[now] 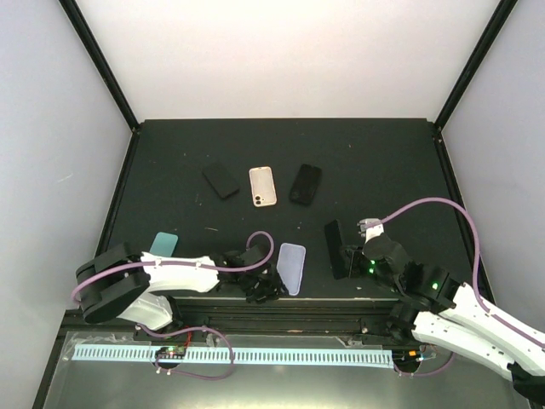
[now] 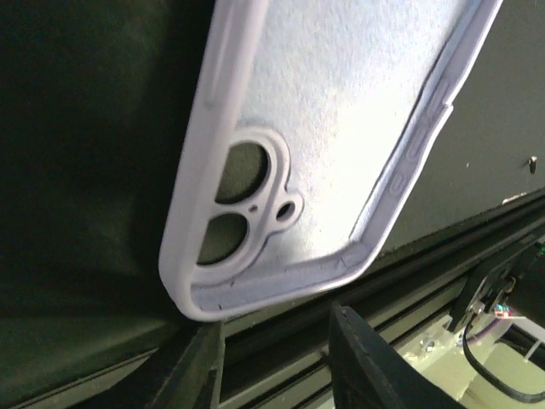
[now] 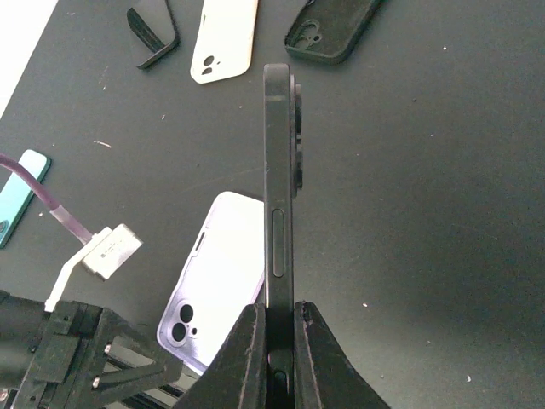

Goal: Put the phone into the phone case

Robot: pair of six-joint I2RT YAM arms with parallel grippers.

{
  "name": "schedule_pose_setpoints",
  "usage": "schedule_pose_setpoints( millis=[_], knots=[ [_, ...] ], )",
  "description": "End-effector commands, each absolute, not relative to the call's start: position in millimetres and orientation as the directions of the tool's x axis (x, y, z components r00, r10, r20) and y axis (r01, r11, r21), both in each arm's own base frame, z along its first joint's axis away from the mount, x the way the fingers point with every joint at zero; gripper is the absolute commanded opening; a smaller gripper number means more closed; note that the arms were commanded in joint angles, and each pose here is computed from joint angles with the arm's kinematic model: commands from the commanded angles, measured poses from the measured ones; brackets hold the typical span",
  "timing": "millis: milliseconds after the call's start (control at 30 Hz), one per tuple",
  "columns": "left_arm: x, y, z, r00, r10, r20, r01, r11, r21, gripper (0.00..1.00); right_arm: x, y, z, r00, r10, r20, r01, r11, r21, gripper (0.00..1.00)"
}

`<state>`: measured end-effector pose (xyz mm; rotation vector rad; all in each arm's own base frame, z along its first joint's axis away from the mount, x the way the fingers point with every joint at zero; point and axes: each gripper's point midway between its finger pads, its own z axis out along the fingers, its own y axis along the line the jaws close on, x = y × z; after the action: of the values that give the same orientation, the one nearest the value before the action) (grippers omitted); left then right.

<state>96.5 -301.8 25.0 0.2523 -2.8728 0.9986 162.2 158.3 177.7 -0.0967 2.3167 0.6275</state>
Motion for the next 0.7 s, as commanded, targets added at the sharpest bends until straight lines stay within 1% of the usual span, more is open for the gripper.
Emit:
schedule_pose_setpoints(
  millis=[0, 67, 267, 433, 667],
  knots=[
    [116, -301, 26, -0.974, -0.205, 0.092, -0.218, 0.768, -0.602, 0.31, 165, 165, 191, -0.707, 0.153, -0.69, -0.265, 0.847, 0.46, 0.01],
    [120, -296, 26, -0.971, -0.222, 0.083, -0.227, 0.769, -0.598, 0.27, 164, 164, 188, -0.71, 0.156, -0.687, -0.266, 0.844, 0.466, 0.01],
    [135, -273, 26, -0.96, -0.279, 0.011, -0.238, 0.798, -0.554, 0.22, 161, 163, 185, -0.717, 0.147, -0.682, -0.27, 0.843, 0.465, 0.01],
    [154, -257, 16, -0.952, -0.305, -0.026, -0.248, 0.818, -0.519, 0.21, 159, 164, 185, -0.719, 0.149, -0.679, -0.275, 0.836, 0.475, 0.01],
    [171, -253, 19, -0.949, -0.308, -0.064, -0.234, 0.828, -0.509, 0.21, 159, 159, 186, -0.712, 0.142, -0.688, -0.274, 0.846, 0.458, 0.01]
  ],
)
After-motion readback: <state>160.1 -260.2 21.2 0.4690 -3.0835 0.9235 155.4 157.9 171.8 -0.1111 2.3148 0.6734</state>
